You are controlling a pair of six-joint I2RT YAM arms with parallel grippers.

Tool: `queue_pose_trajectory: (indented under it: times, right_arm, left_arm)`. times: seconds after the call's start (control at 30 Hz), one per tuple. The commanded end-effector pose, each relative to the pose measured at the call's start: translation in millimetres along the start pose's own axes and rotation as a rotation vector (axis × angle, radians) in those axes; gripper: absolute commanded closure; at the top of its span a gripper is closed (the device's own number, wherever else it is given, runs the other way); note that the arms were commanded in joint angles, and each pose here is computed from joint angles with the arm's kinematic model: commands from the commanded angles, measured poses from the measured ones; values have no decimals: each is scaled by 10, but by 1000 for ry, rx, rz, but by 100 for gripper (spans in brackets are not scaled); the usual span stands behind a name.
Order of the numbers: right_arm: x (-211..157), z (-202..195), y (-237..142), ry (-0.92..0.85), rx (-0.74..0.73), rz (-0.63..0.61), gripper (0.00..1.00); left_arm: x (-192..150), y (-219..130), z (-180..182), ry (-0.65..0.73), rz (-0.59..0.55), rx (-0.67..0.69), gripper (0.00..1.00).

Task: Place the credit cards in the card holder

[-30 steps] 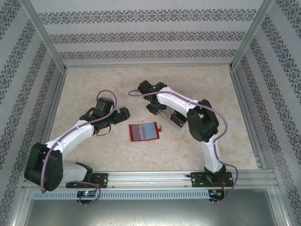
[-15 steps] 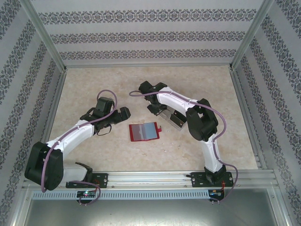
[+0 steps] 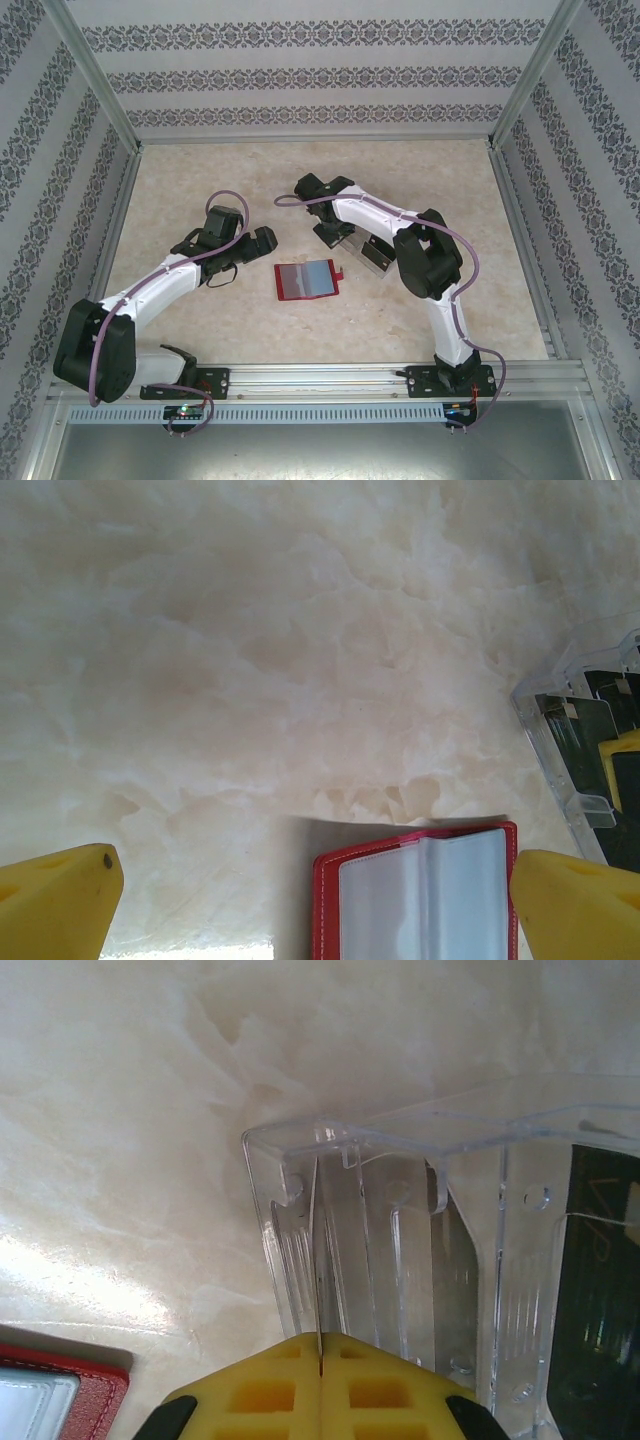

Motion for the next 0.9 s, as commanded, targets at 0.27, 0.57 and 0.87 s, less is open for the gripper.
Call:
queue_pose_trajectory:
  times: [0.27, 0.57, 0.87]
  right_arm:
    - [97, -96, -394, -13, -10, -63, 100]
    - [215, -110, -839, -13, -21, -163, 100]
    - [217, 7, -1582, 95, 112, -368, 100]
  left_arm:
    - [66, -5, -63, 15, 0, -16, 0]
    - [58, -14, -83, 43, 25, -14, 0]
    - [-161, -76, -148, 254, 131, 82, 0]
Point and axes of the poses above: each hand's point on the last joint's axis, 136 mm out from that joint toward the fingers, its own y axis out along the fingers, its own z axis along the line the jaws close on, x = y × z, the point moved 4 cm from there along -y, back along the fingers, and after that the axes turned 1 degree about -y, right-handed, at the moved point
